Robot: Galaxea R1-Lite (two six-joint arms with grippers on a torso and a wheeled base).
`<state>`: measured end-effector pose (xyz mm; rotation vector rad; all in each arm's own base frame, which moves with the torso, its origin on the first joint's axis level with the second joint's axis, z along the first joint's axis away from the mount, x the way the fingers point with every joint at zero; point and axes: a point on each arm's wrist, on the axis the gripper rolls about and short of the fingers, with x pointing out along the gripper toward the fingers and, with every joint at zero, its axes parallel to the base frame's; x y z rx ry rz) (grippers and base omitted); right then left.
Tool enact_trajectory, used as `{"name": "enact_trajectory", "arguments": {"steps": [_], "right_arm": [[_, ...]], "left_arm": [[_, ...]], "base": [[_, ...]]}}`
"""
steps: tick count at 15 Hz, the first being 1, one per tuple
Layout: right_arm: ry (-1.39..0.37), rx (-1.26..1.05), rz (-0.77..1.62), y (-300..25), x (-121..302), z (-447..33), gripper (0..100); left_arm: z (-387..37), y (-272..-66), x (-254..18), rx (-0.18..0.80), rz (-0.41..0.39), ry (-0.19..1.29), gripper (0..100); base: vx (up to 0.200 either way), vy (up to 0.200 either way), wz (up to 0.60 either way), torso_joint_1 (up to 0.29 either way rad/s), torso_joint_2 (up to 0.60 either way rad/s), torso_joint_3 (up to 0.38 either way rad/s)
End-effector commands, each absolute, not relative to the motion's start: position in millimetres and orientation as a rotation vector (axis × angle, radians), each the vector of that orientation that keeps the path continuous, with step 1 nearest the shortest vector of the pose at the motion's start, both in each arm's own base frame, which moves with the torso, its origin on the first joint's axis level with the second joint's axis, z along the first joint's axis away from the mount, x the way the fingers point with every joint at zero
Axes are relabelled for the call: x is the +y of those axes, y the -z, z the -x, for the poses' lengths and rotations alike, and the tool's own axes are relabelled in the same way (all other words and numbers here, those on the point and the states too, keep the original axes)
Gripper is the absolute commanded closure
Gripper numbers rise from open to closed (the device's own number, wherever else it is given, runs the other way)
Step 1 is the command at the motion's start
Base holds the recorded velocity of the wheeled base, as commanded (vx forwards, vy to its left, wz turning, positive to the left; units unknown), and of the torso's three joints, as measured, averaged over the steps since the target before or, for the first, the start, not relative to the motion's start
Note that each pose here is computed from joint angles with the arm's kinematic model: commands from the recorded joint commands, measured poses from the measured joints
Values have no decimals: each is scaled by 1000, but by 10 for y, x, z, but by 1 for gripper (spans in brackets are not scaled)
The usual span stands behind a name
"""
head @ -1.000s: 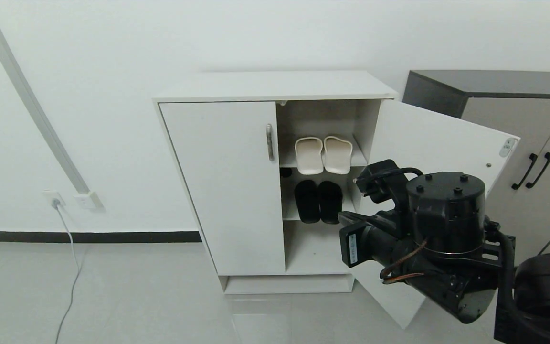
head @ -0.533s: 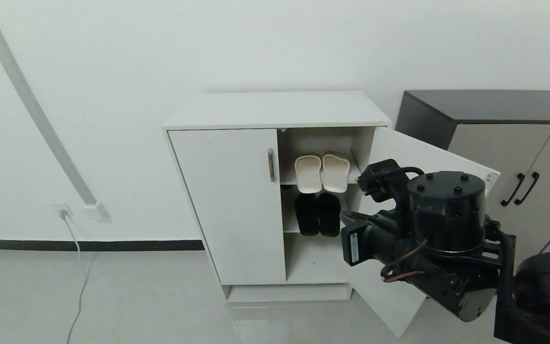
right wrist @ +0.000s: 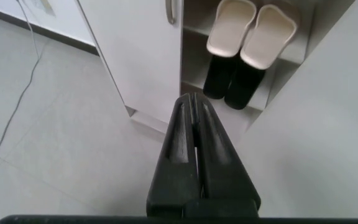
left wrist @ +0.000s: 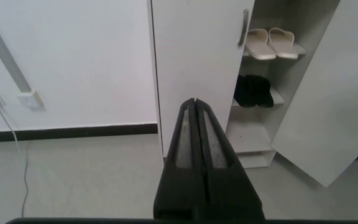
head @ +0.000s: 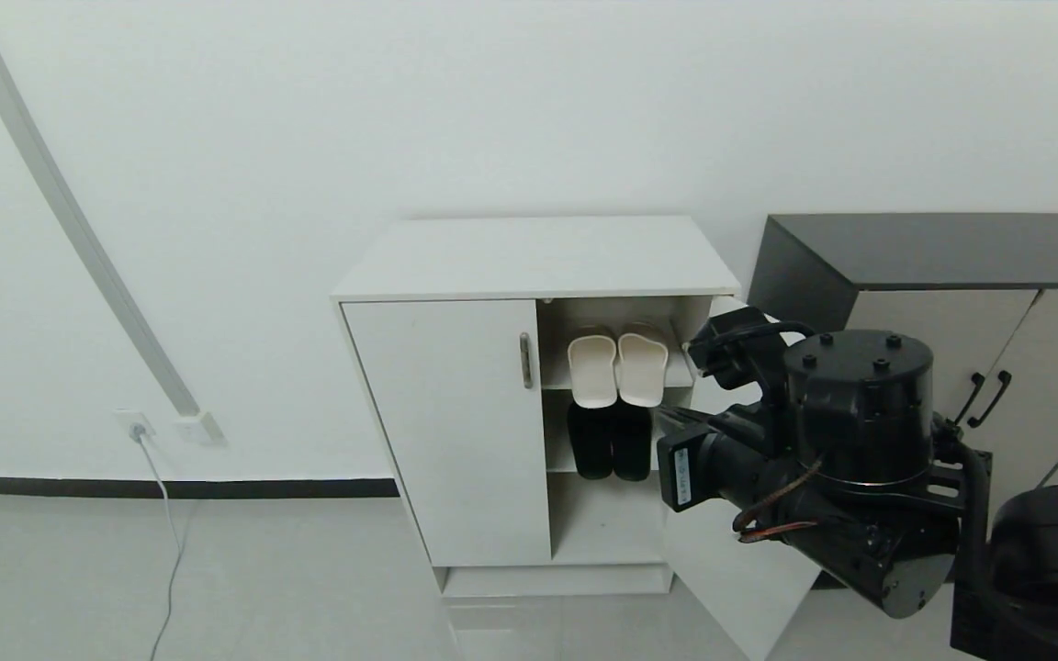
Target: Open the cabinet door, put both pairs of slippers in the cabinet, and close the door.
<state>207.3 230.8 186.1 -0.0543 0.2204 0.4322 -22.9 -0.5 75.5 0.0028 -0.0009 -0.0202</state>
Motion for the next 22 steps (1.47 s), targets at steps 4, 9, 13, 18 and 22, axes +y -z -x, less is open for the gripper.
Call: {"name": "enact_trajectory", "arguments": {"steps": [4,9,13,18,22], "right_arm": [[-432,221,56,-1858,2310,-2071,100],[-430,222,57,-1854,2305,-2073,100],[-417,222,63,-1846,2278,-2106,100],[-416,224,62,-1842,2264,-2118,100],[-417,228,79,-1822,2258,-2113,100]], "left_arm": [[228,-755,-5,0,-3,20,100],[228,-755,-5,0,-3,20,100],[228,-755,-5,0,-3,20,100],[228,-755,-5,0,-3,20,100],[228,-755,-5,0,-3,20,100]], "base": [[0,0,0,240,-565,-322],[0,0,0,258,-576,-323],[0,0,0,187,-395,-222],[0,0,0,113,-247,-129],[0,0,0,0,0,0]]}}
